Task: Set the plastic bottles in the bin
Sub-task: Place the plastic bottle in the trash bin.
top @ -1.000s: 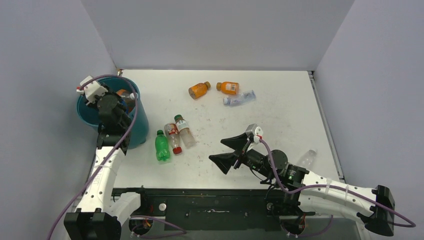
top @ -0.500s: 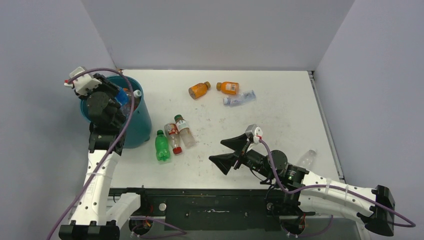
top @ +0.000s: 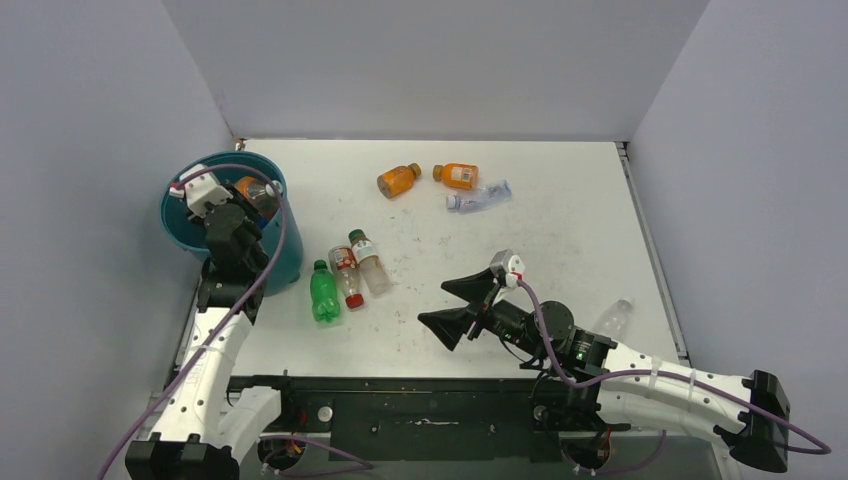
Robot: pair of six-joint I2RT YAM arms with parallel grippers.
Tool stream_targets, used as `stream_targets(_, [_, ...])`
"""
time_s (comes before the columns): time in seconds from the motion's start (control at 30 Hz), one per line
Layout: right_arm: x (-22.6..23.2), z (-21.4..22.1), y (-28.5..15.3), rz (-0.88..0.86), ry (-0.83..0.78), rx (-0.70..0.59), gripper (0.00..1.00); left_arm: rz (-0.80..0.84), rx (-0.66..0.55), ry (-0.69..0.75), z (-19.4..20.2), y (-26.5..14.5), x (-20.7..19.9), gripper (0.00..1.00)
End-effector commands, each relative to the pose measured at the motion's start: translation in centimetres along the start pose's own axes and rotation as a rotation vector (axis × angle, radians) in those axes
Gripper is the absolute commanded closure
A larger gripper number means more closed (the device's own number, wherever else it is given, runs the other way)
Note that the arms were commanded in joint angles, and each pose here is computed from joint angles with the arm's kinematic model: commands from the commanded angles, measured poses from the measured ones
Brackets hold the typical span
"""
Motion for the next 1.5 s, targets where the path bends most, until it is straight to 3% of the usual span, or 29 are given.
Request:
stream_targets(0.0, [0.7,-1.4,0.1,-0.045,0.012,-0.081,0.1,0.013,0.06,-0.049,2.0,-0.3,0.5,1.0])
stream_targets(0.1, [0.6,-1.3,0.0,-0.04,0.014,-0.083,0.1,0.014,0.094,-0.067,3.3,-0.3,0.8,0.98])
stream_targets(0.2, [0.5,-1.2,-0.1,-0.033,0.015,-0.086,0.1,0.033,0.116,-0.07,3.9,-0.5,0.9,0.71])
stream_targets(0.27, [0.5,-1.1,-0.1,-0.029,0.015,-0.084,0.1,0.049,0.108,-0.07,3.4,-0.6,0.7,0.67])
stream_targets(0.3, [0.4,-1.1,-0.1,-0.027,0.015,-0.085,0.1,0.049,0.11,-0.057,3.2,-0.8,0.8,0.71])
stream_targets(0.37, [0.4,-1.1,-0.2,-0.027,0.015,-0.087,0.1,0.052,0.086,-0.015,1.9,-1.2,0.7,0.99])
stream_targets(0.4, [0.4,-1.2,-0.2,-0.027,0.015,-0.089,0.1,0.064,0.045,-0.001,0.7,-1.6,0.5,1.0])
stream_targets(0.53, [0.4,-1.1,0.0,-0.028,0.013,-0.091,0.1,0.06,-0.139,0.087,-3.3,-3.5,0.0,1.0])
stream_targets(0.7, [0.6,-0.8,0.6,-0.04,0.018,-0.085,0.1,-0.001,-0.192,0.214,-4.2,-3.8,0.8,1.0])
stream_targets(0.87, [0.6,-0.6,0.9,-0.047,0.023,-0.081,0.1,-0.007,-0.117,0.218,0.5,-3.3,2.2,1.0])
stream_targets(1.07, [0.6,-0.8,0.7,-0.04,0.022,-0.079,0.1,0.042,0.031,0.117,4.4,-2.8,2.3,1.0])
stream_targets(1.1, [0.6,-0.8,0.6,-0.038,0.021,-0.08,0.1,0.042,0.046,0.112,4.5,-2.8,2.3,0.93])
stream_targets(1.27, [0.5,-0.9,0.3,-0.027,0.024,-0.087,0.1,0.079,-0.005,0.048,1.1,-3.3,0.9,0.25])
stream_targets(1.33, [0.4,-1.0,0.2,-0.025,0.023,-0.09,0.1,0.097,-0.045,0.026,-1.5,-3.6,0.2,0.05])
stream_targets(1.47, [0.5,-1.2,0.1,-0.026,0.018,-0.096,0.1,0.153,-0.104,-0.02,-6.4,-4.8,-1.4,0.04])
Point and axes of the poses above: each gripper's point midway between its finger pads, its own y axis out along the fingers, its own x axis along the line the jaws close on, z = x × y, the point moved 8 cm from there along -y, back along the fingers, and after that the axes turned 8 degrees about -y, right-handed, at the moved point
